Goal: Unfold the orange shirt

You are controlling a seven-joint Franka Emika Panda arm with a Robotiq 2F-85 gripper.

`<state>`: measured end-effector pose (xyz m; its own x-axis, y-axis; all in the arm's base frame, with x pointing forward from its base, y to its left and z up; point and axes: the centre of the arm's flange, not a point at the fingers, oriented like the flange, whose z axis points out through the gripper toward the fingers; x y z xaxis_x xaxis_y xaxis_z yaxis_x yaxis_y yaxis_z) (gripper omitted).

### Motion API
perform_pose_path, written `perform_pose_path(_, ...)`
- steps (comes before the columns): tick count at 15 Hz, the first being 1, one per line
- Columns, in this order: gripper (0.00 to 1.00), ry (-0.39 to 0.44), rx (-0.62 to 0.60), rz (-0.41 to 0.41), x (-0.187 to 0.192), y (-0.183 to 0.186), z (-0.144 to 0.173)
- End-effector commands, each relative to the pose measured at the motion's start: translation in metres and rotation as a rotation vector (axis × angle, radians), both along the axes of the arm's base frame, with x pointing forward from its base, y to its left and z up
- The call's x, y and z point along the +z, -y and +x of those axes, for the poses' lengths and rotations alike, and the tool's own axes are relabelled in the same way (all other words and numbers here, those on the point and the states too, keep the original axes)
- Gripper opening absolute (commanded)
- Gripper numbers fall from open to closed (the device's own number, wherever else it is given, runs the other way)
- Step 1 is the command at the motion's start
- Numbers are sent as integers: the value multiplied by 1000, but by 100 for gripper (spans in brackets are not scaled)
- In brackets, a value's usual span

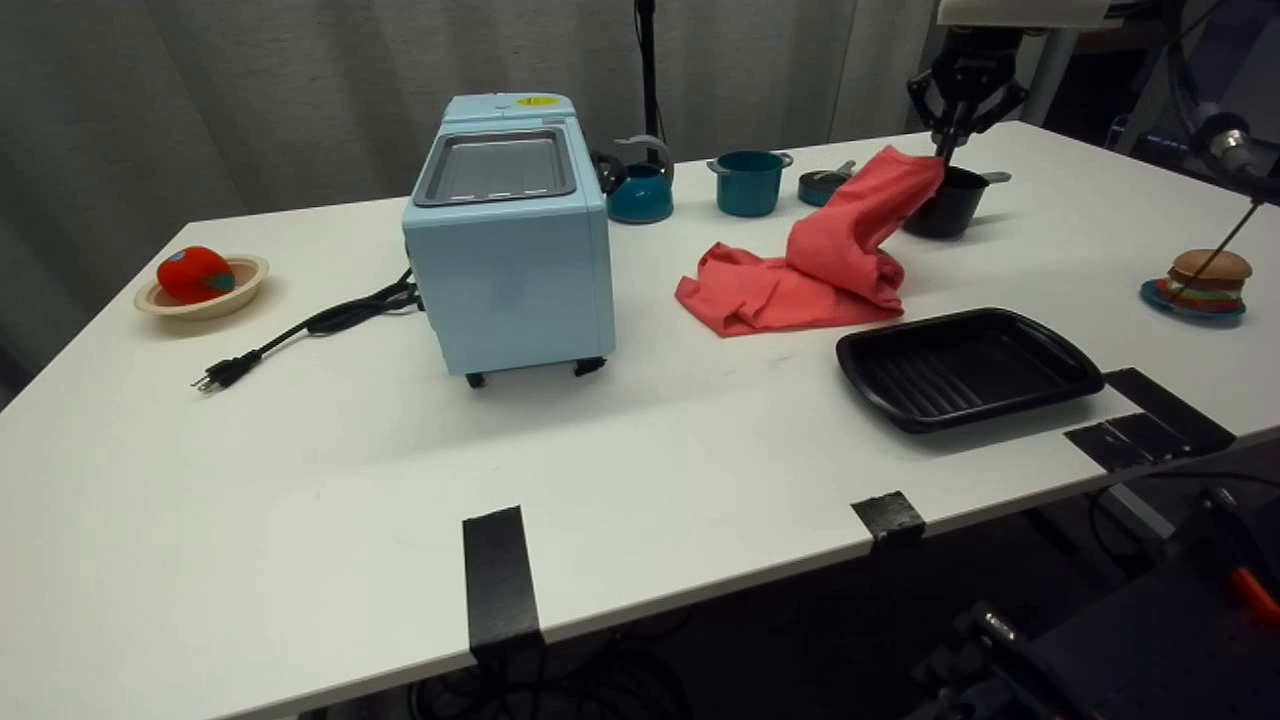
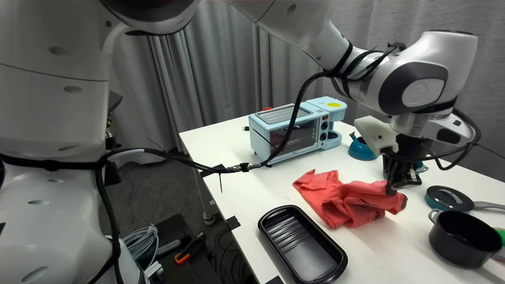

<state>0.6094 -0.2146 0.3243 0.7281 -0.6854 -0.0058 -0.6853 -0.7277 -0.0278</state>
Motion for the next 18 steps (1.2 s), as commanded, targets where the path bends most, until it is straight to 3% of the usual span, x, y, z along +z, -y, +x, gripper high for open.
perform_pose_path(1, 1, 3, -142, -1, -9, 44, -26)
perform_pose_path(9, 1, -26, -386, -39, -25, 134, -65)
perform_pose_path(10, 29, -28, -406, -51, -27, 140, -65)
perform_pose_path(12, 35, -28, -437, -59, -28, 145, -69)
perform_pose_path(18, 81, -5, -455, -64, -22, 144, -67)
